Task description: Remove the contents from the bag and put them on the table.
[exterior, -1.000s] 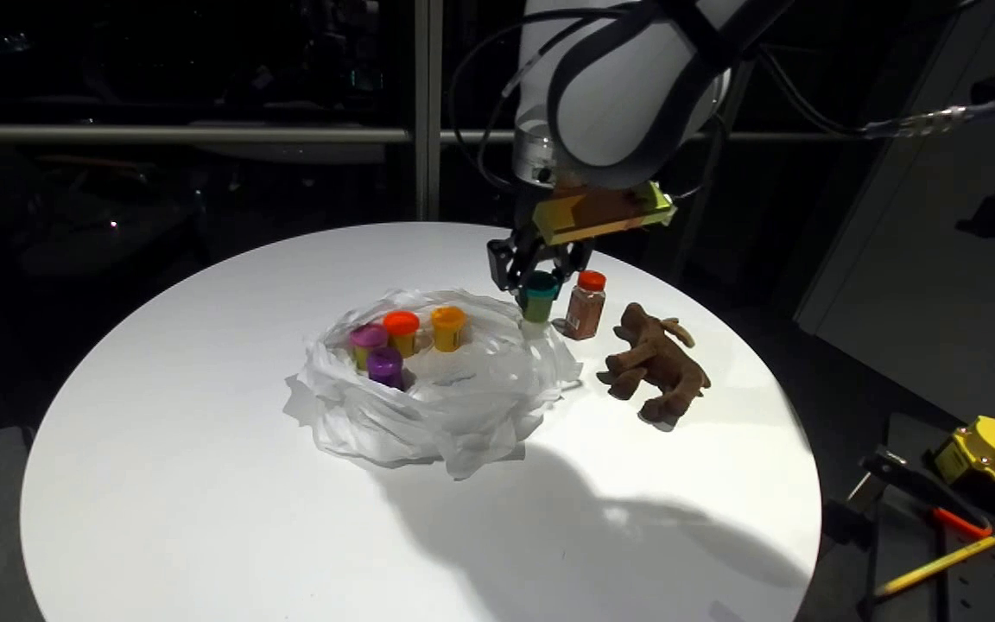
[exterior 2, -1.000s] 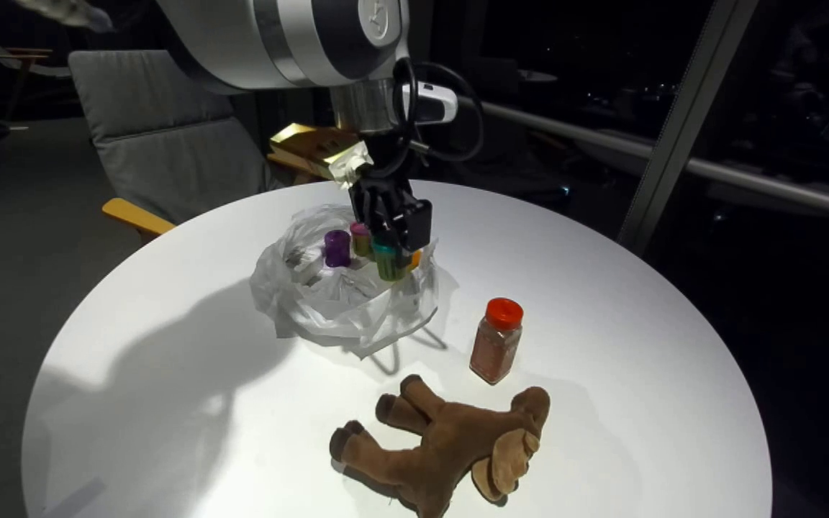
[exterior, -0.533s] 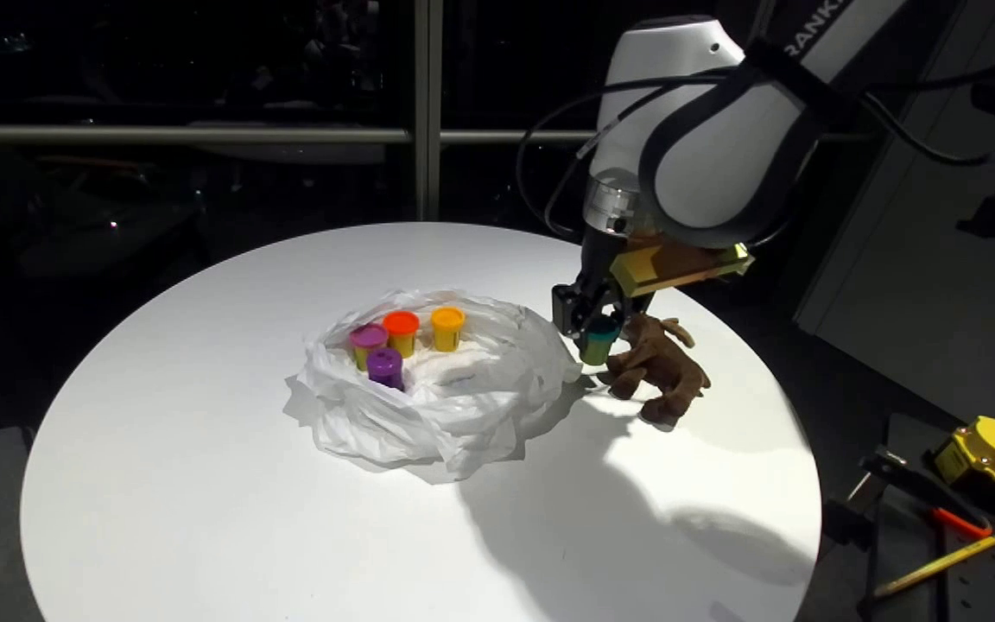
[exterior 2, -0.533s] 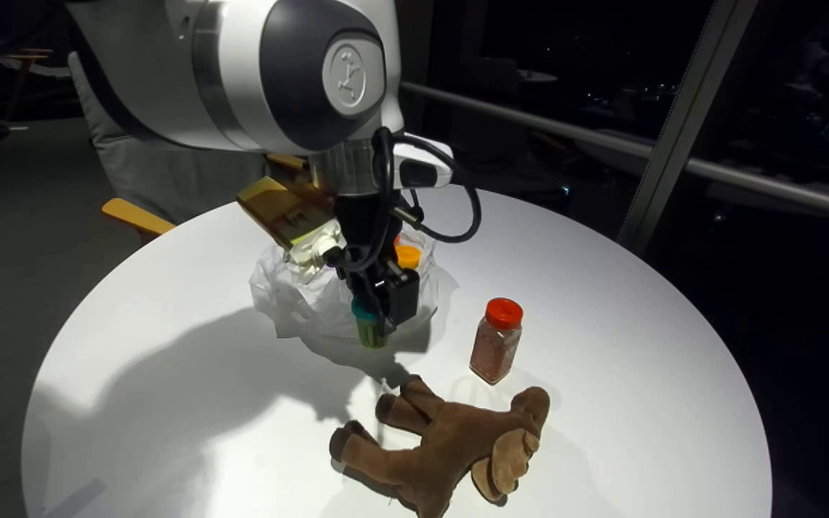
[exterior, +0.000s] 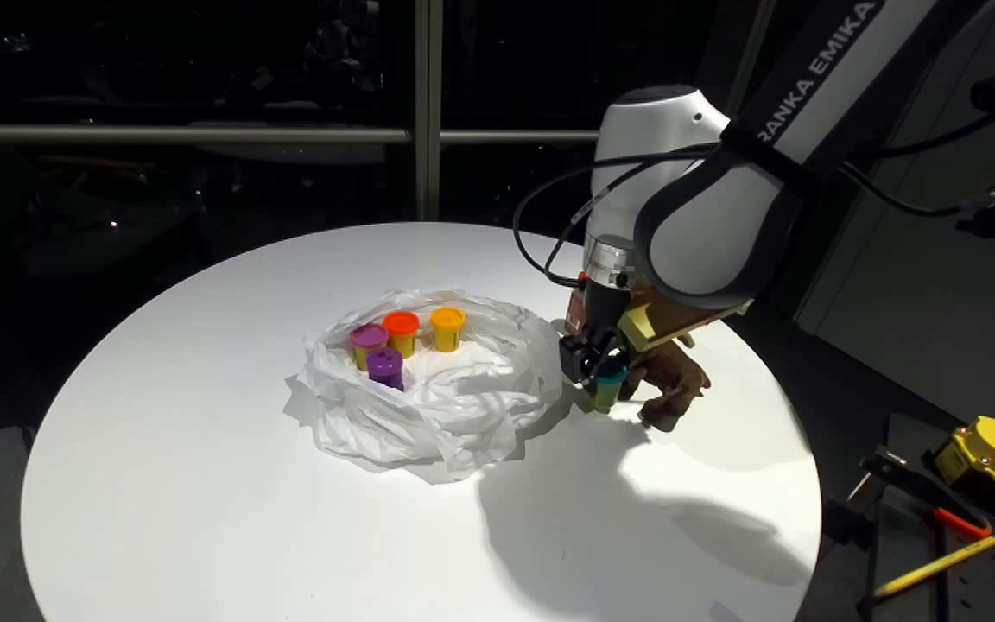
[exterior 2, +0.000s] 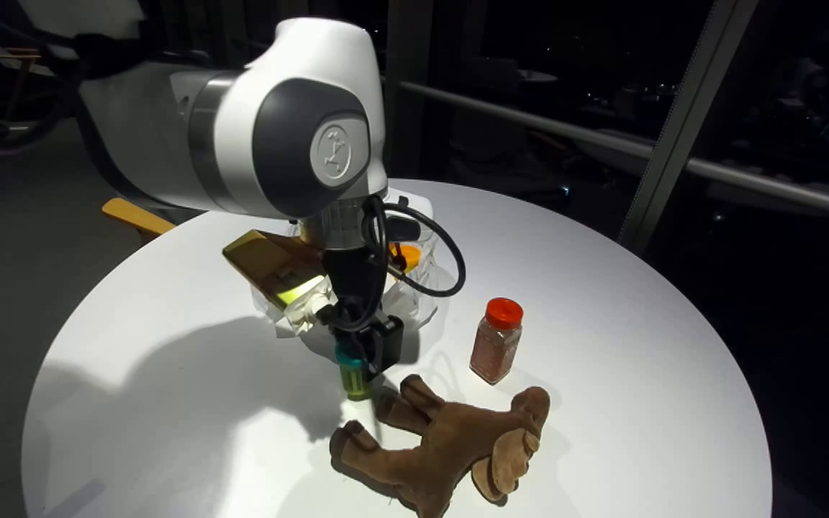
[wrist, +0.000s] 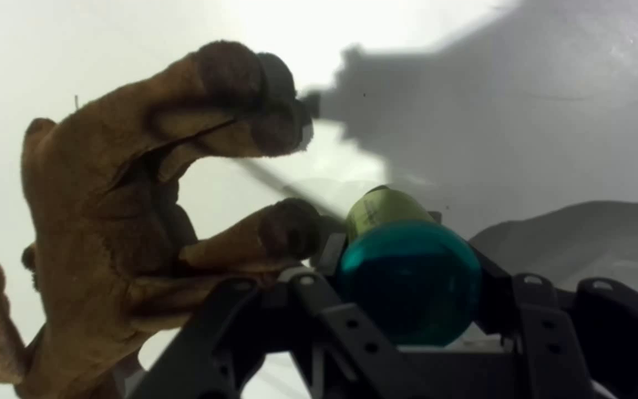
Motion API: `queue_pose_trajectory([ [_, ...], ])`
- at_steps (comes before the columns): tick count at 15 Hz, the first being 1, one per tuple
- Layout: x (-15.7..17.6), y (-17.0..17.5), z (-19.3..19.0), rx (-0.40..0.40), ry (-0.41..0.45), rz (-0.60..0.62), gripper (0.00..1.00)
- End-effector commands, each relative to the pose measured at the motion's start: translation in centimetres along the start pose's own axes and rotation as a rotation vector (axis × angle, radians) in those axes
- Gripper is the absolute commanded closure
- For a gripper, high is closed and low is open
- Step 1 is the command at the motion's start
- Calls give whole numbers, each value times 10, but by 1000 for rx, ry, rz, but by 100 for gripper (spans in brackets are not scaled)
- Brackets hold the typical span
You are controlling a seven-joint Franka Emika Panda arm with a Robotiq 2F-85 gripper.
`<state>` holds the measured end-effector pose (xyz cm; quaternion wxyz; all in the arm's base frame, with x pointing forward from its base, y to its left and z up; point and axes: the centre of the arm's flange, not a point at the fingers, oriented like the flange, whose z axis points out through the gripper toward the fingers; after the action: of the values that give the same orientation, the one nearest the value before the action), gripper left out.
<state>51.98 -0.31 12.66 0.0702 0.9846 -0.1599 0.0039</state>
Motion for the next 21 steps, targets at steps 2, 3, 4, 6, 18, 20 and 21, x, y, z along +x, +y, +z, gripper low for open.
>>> queue_pose_trajectory([
  [2,-4,-10,20,-2,-22,-97,77],
  [3,-3,-10,15,7,-10,-99,77],
  [4,-5,-9,11,12,3,-99,77],
  [6,-6,-7,5,12,26,-101,77],
  [18,-28,-11,-61,-44,143,-135,0],
  [20,-19,-18,-89,-31,146,-116,0],
  [21,-11,-22,-103,-18,142,-120,0],
])
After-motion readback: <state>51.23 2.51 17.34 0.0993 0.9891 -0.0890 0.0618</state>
